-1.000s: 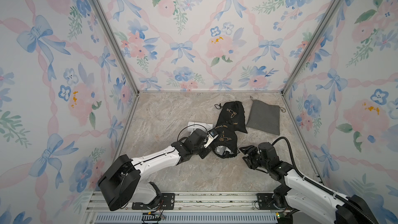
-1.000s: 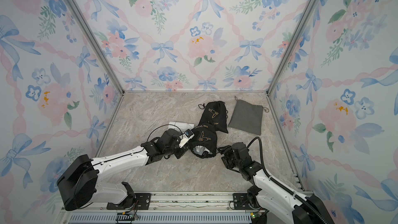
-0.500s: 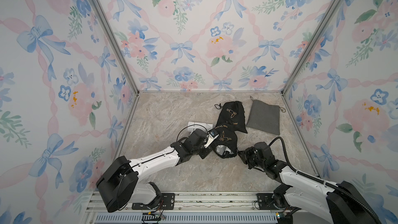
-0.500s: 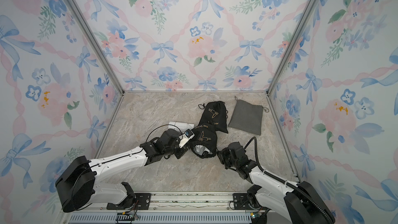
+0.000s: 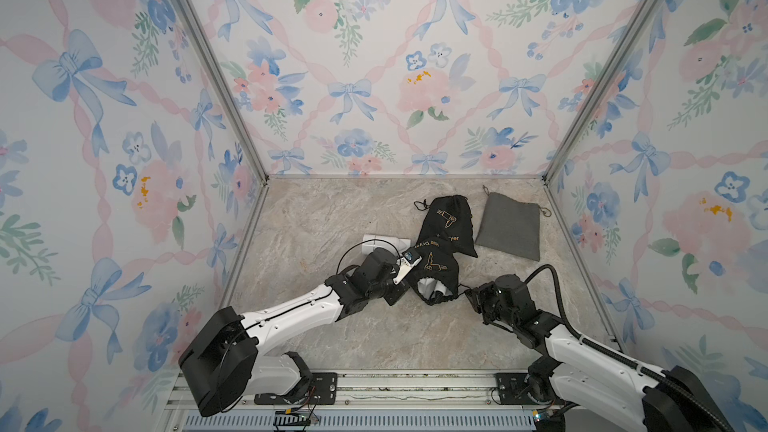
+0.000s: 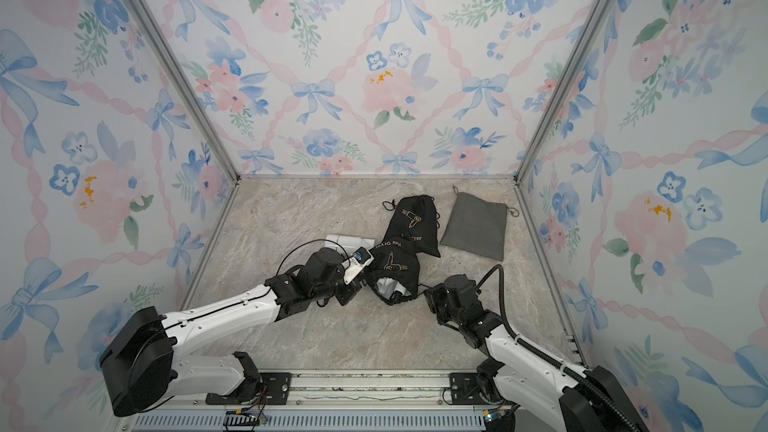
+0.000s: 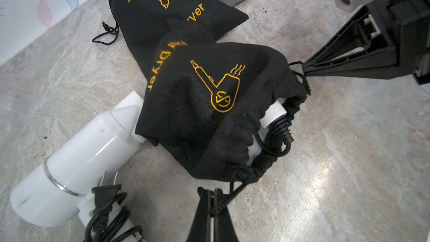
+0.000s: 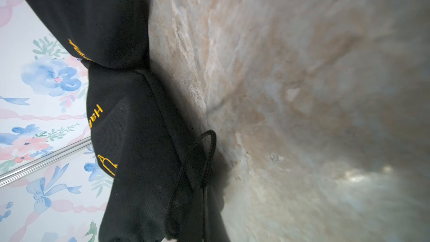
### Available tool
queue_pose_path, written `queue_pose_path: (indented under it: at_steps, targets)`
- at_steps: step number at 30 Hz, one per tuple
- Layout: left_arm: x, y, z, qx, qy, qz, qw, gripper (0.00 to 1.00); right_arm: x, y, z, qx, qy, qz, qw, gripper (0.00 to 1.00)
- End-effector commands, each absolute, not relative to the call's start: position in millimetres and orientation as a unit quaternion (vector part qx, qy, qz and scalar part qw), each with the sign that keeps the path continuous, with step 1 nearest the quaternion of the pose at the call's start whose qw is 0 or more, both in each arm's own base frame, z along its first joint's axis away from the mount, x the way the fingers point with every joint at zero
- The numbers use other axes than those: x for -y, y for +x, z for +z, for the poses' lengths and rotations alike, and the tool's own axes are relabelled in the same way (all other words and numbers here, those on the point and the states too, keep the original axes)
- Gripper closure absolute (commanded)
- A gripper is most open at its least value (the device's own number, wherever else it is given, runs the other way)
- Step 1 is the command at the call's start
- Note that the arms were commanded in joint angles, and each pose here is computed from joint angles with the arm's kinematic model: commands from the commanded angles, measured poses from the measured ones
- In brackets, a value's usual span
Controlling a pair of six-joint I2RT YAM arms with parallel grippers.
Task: Pack away hair dryers
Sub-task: Pull the drawstrings on both sides of the drawstring bag.
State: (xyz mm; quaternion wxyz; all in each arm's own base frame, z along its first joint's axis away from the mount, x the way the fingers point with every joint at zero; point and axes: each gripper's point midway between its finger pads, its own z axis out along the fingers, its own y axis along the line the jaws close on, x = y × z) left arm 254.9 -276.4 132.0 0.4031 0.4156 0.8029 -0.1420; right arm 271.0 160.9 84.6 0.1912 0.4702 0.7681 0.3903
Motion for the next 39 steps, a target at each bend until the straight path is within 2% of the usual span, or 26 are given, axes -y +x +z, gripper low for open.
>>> queue_pose_path:
  at_steps: [1, 22, 28, 39]
  targets:
    - [273, 260, 144, -0.799, 0.407, -0.135, 0.422, 1.0, -140, 272, 86, -0.773, 0.479, 0.355, 0.218, 1.0]
    - [198, 326, 179, -0.833, 0.273, -0.074, 0.476, 1.0, -15, 289, 147, -0.719, 0.536, 0.293, 0.332, 1.0]
    - [183, 347, 212, -0.829, 0.224, -0.078, 0.506, 1.0, -1, 303, 170, -0.724, 0.52, 0.276, 0.36, 1.0]
    - [221, 362, 310, -0.77, 0.235, -0.147, 0.575, 1.0, 3, 348, 286, -0.745, 0.407, 0.243, 0.469, 1.0]
